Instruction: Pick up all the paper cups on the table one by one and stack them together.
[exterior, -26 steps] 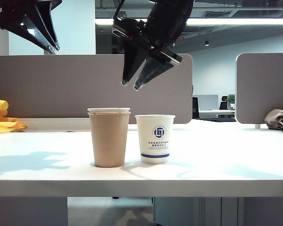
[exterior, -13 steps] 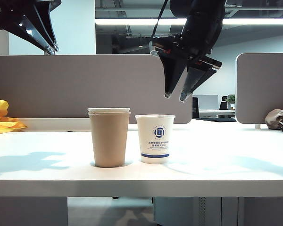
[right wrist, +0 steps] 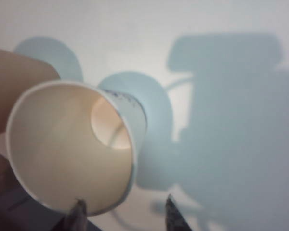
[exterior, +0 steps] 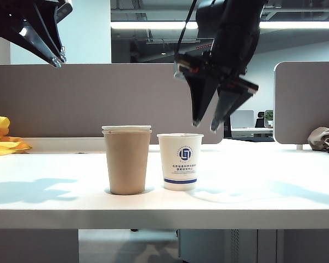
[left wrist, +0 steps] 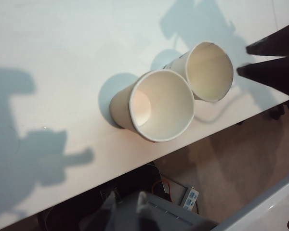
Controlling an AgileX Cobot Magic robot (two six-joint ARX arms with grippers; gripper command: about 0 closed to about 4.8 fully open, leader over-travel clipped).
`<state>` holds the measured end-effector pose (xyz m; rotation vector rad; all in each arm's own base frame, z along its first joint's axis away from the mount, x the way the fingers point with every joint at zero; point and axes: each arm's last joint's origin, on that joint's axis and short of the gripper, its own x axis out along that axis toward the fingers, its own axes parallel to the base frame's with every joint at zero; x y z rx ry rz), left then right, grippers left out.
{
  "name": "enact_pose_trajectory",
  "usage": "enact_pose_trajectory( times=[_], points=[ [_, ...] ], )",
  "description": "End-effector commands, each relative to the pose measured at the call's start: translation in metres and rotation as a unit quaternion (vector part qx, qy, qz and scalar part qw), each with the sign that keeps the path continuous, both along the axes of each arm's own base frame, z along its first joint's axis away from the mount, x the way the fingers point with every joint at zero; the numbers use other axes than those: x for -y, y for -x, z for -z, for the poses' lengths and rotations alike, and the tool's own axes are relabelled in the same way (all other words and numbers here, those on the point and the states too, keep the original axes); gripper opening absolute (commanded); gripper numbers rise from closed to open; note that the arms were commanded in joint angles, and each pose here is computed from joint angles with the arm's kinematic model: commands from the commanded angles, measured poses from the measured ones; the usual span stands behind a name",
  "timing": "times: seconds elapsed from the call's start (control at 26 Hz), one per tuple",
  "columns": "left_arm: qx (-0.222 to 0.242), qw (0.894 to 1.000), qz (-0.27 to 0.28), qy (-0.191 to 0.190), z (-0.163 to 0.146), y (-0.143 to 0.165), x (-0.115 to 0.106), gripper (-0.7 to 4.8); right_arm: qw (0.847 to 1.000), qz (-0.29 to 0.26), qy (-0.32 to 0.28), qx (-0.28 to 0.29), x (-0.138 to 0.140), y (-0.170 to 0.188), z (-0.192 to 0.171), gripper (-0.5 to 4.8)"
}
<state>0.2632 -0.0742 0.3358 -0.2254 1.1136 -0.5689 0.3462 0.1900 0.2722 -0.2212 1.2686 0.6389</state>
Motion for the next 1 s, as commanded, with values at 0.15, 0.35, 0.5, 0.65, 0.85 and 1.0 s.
enact_pose_trajectory(
  times=[0.15, 0.35, 0.5, 0.65, 0.85, 1.0],
  points=[
    [0.002, 1.0, 0.004, 0.001, -0.002, 0.001, 0.0, 0.62, 1.0, -0.005, -0.016, -0.01, -0.005, -0.005, 0.009, 1.76],
    [0.0, 1.0, 0.004, 0.001, -0.002, 0.002, -0.001, 0.62, 1.0, -0.005, -0.019, -0.004, -0.007, -0.01, 0.015, 1.42],
    [-0.004, 1.0, 0.004, -0.001, -0.001, 0.002, -0.001, 0.62, 0.999, -0.008, -0.016, -0.03, -0.01, -0.014, 0.029, 0.79],
    [-0.003, 1.0, 0.003, -0.001, -0.001, 0.002, -0.001, 0.62, 0.999, -0.007, -0.016, -0.029, -0.009, -0.014, 0.028, 0.16],
    [0.002, 1.0, 0.01, -0.004, -0.001, 0.002, -0.001, 0.62, 0.999, -0.008, -0.026, -0.021, -0.005, -0.009, 0.009, 0.16],
    [0.002, 1.0, 0.01, -0.004, -0.001, 0.002, -0.001, 0.62, 0.999, -0.009, -0.049, 0.016, -0.004, -0.006, -0.03, 0.16]
  ],
)
